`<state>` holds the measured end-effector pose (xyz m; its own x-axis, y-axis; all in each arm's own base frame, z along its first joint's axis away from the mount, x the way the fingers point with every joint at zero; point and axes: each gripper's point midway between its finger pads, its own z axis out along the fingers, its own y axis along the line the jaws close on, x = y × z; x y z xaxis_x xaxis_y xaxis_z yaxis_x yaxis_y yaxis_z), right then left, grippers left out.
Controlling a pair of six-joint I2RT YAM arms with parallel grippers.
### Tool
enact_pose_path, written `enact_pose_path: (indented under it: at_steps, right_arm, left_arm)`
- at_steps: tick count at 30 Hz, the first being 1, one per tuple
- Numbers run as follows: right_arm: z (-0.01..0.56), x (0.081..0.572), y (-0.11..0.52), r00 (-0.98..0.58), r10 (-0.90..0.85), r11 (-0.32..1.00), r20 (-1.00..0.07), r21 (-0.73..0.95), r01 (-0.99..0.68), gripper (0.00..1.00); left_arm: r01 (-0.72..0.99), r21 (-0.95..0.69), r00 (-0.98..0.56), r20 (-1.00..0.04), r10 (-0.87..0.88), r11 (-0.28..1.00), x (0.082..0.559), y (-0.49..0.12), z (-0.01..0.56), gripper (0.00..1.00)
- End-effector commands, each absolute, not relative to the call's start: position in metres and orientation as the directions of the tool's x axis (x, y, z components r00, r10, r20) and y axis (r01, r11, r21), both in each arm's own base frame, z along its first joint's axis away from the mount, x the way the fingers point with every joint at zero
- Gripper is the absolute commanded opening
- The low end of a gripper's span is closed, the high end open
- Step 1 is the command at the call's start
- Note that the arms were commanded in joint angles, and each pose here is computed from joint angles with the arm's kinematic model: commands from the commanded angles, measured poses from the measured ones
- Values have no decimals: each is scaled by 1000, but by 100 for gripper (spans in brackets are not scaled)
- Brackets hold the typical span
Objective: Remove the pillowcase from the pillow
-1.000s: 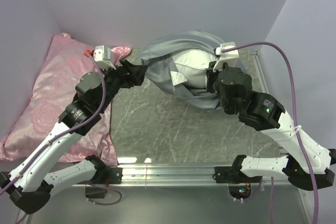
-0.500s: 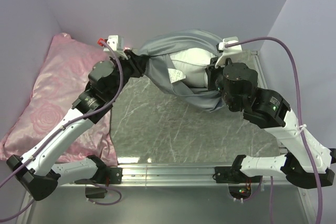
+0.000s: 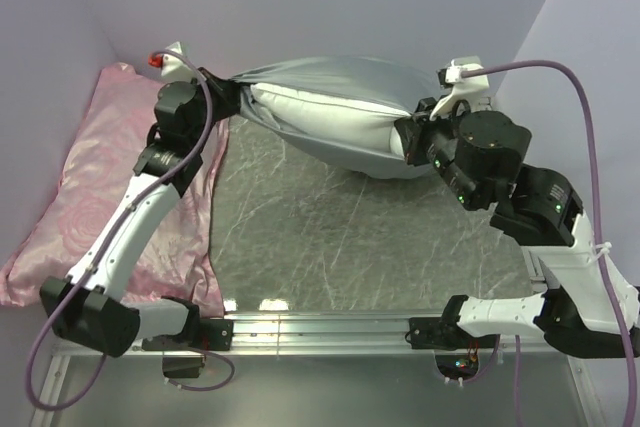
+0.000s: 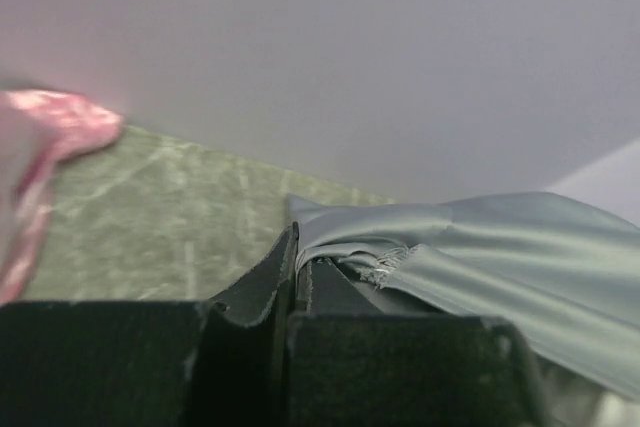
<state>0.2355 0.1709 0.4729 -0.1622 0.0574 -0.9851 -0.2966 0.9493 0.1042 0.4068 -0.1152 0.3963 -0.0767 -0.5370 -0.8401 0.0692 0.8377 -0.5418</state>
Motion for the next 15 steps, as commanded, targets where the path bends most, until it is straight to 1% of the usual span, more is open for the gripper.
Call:
enact_pose_path:
  at_steps: [1, 3, 4, 5, 6, 8, 9, 11, 13, 15]
  right_arm:
    - [562, 213, 119, 19, 319, 915, -947, 303, -266, 0]
    - [566, 217, 127, 15, 310, 916, -951, 294, -273, 0]
    - [568, 218, 130, 15, 315, 912, -949, 298, -281, 0]
    - [569, 218, 136, 12, 315, 906, -949, 297, -302, 0]
    - [572, 218, 138, 15, 323, 901, -946, 302, -310, 0]
    - [583, 217, 141, 27, 342, 891, -939, 315, -328, 0]
    - [597, 213, 135, 47, 367, 881, -929, 331, -339, 0]
    - [603, 216, 140, 50, 366, 880, -929, 329, -342, 0]
    - [613, 214, 139, 62, 377, 874, -924, 333, -353, 0]
    - [613, 216, 143, 59, 373, 874, -926, 330, -356, 0]
  left_arm:
    - [77, -582, -163, -808, -566, 809, 430, -118, 354, 1]
    - [119, -605, -197, -792, -578, 788, 438, -133, 334, 1]
    - [102, -625, -238, -771, -591, 774, 442, -139, 317, 1]
    - [90, -624, -304, -759, -575, 776, 452, -147, 288, 1]
    - [90, -623, -340, -752, -564, 777, 457, -155, 273, 1]
    - [57, -625, -404, -728, -555, 778, 466, -164, 245, 1]
    - [46, -627, -450, -708, -545, 777, 469, -172, 222, 1]
    - [29, -649, -494, -671, -553, 761, 471, -179, 192, 1]
    - [38, -670, -532, -642, -552, 742, 470, -188, 178, 1]
    - [62, -679, -572, -625, -532, 732, 471, -202, 164, 6]
